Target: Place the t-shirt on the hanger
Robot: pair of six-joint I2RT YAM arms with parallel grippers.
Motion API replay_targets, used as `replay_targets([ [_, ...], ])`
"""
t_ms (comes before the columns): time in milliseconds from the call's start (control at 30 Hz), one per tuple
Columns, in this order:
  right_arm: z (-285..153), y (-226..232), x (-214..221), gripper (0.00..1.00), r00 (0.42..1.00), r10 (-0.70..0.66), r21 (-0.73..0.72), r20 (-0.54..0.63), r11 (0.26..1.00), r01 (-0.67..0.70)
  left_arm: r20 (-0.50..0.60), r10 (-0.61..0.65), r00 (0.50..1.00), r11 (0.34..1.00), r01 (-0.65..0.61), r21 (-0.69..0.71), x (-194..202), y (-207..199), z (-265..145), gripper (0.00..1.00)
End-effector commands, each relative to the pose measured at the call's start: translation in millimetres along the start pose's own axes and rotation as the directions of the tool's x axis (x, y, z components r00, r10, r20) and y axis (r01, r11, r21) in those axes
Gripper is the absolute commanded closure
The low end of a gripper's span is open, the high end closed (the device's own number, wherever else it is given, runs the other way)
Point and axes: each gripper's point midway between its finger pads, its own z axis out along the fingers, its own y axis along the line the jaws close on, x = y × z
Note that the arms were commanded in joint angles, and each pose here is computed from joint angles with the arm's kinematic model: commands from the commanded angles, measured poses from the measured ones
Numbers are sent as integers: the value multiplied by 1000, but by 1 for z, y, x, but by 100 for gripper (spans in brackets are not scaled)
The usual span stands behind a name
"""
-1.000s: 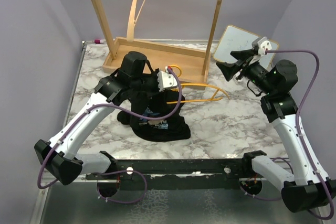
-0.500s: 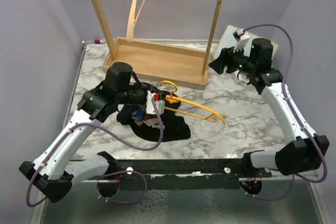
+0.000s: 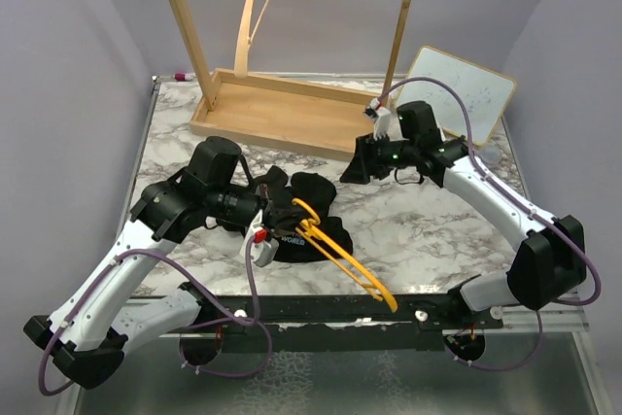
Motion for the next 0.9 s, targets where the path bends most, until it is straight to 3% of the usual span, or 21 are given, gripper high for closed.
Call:
replay_targets([
  [0, 21, 25, 38, 42, 993, 49, -60, -112, 997, -56, 116, 112, 987, 991, -120, 63, -22, -21, 1, 100],
  [133, 36, 47, 54, 40, 988, 45, -101, -145, 993, -60, 126, 108, 986, 989, -120, 92, -21, -28, 3, 100],
  [367, 55, 70, 43, 38, 995, 40, -159, -94, 986, -54, 121, 102, 987, 988, -114, 102, -19, -30, 4, 100],
  [867, 105, 86, 49, 40, 989, 13, -227, -145, 973, -46, 89, 75, 993, 994, -81, 67, -14, -22, 5, 100],
])
